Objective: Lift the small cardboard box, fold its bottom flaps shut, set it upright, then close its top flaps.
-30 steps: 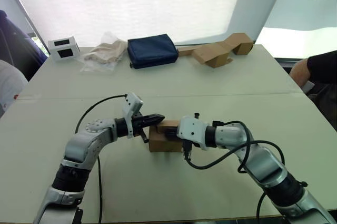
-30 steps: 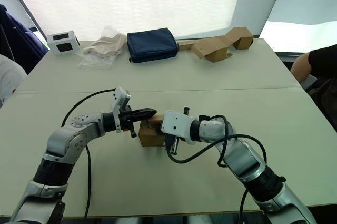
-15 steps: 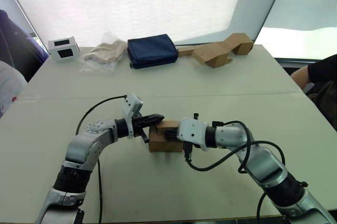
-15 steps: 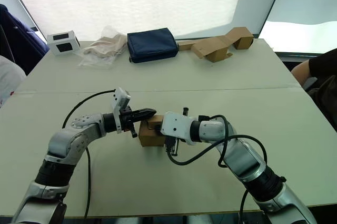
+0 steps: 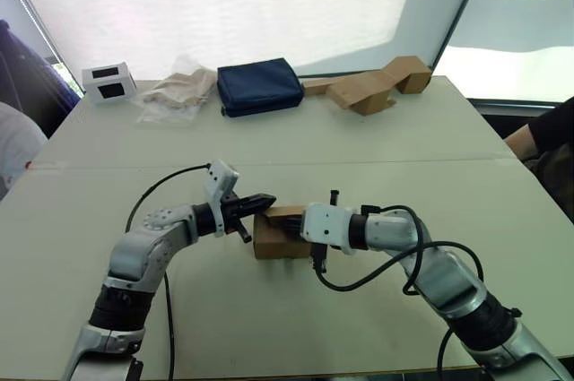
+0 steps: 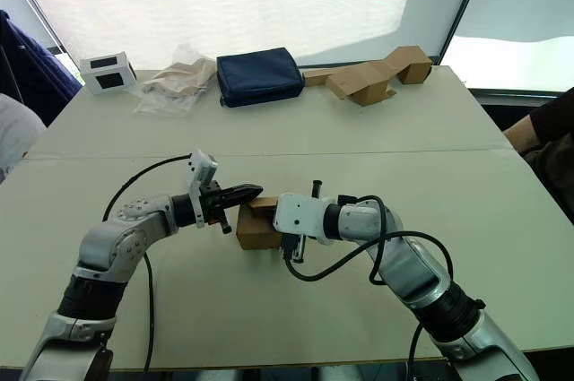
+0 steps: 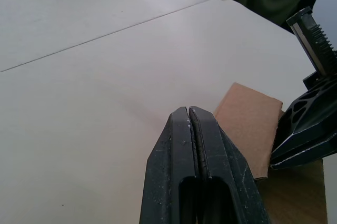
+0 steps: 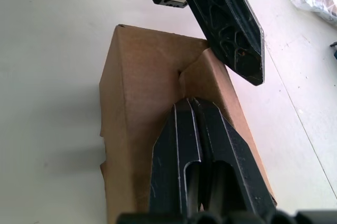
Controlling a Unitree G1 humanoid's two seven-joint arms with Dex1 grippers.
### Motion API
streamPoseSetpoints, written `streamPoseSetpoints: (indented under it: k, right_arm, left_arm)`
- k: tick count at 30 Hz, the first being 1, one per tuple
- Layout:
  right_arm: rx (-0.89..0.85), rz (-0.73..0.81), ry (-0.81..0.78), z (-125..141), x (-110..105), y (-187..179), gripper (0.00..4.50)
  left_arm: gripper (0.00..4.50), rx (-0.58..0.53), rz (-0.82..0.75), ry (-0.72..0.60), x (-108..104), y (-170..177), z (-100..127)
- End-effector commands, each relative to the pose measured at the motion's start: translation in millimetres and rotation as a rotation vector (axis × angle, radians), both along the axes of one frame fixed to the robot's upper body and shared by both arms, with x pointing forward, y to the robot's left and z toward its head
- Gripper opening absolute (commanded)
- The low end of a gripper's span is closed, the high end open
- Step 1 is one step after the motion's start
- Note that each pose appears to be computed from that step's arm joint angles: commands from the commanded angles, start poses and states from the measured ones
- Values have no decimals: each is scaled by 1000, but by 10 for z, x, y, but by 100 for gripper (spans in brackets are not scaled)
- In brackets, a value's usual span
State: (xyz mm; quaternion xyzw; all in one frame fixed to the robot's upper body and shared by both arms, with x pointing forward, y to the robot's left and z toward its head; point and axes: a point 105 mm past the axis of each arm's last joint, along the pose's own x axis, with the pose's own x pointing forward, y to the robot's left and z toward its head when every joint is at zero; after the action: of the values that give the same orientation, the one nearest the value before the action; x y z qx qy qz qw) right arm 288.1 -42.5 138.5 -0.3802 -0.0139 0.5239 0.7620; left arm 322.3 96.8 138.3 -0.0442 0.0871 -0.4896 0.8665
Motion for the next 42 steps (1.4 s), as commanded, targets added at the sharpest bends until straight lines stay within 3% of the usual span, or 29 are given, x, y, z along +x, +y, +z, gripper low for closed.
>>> streamPoseSetpoints:
  k: [1,18,23,27,30,42]
  right_arm:
    - [-2,0,-32,34,12,32,0]
    - [184,2,143,305,-112,-90,0]
    - [290,-70,172,447,-22,-174,0]
    - [332,-115,173,500,61,-228,0]
    - [335,-131,170,499,105,-243,0]
    - [234,-93,175,263,82,-112,0]
  left_arm:
    - [1,20,-38,-5,-59,-68,-32]
    - [1,227,-136,-189,-68,-50,-38]
    - [1,211,-121,-227,-39,-13,82]
    - [1,81,-98,-195,-62,50,344]
    - [1,79,-101,-192,-98,81,422]
    - [1,153,-140,-177,-220,-61,218]
